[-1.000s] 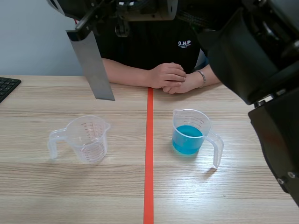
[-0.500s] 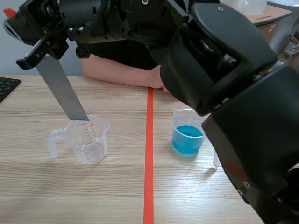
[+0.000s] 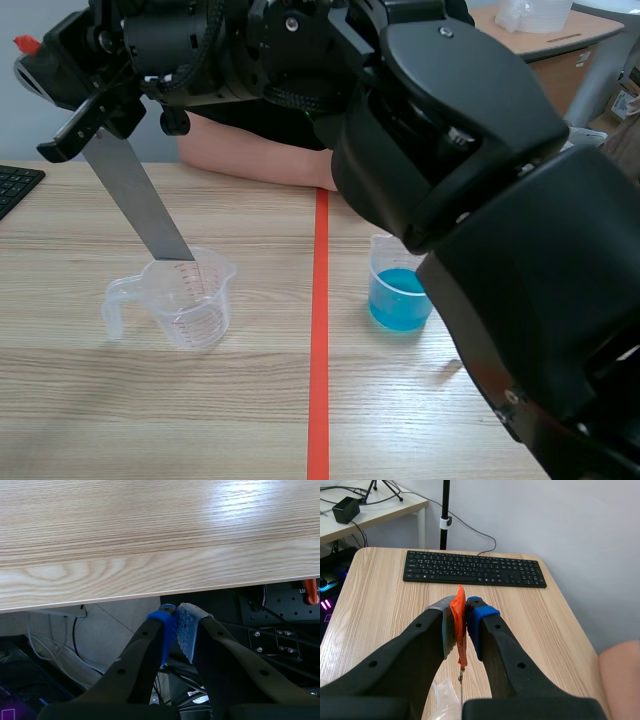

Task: Do the redox reaction experiment.
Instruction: 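Put the plate into the left beaker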

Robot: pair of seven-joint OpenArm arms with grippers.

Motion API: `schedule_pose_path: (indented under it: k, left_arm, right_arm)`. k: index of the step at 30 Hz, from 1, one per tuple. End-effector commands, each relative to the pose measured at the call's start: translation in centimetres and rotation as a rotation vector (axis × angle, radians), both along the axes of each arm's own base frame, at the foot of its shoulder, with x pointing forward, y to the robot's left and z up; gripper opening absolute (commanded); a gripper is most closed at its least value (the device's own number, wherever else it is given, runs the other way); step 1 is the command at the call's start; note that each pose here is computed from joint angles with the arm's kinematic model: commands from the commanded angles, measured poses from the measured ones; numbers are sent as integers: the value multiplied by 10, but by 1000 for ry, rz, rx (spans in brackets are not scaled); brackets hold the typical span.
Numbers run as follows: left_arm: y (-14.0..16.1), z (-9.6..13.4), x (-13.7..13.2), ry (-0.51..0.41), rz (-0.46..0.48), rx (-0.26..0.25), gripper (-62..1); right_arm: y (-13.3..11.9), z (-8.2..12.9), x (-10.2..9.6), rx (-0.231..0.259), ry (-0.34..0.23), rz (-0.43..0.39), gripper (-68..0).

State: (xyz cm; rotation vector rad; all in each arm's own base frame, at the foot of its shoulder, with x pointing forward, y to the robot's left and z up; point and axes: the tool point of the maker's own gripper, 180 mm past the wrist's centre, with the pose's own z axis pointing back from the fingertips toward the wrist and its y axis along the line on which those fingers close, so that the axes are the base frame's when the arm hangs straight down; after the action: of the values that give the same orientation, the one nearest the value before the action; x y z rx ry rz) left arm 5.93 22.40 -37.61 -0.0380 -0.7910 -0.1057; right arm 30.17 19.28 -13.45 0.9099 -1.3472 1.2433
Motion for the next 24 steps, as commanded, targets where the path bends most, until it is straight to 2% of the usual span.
schedule_pose_path:
  k: [1, 4, 8, 16, 24]
  left_arm:
    - [-2, 5, 5, -27, 0, -10, -562]
    - [-2, 5, 5, -27, 0, -10, -549]
    - [-2, 5, 5, -27, 0, -10, -474]
    - [-2, 5, 5, -27, 0, -10, -362]
    - [-2, 5, 5, -28, 0, -10, -183]
  right_arm:
    - [2, 15, 2, 30, -35, 12, -660]
    - [2, 11, 4, 33, -30, 9, -660]
    - [3, 8, 6, 48, -11, 9, -660]
    - [2, -8, 13, 41, 13, -4, -660]
    - [1, -24, 19, 40, 42, -16, -660]
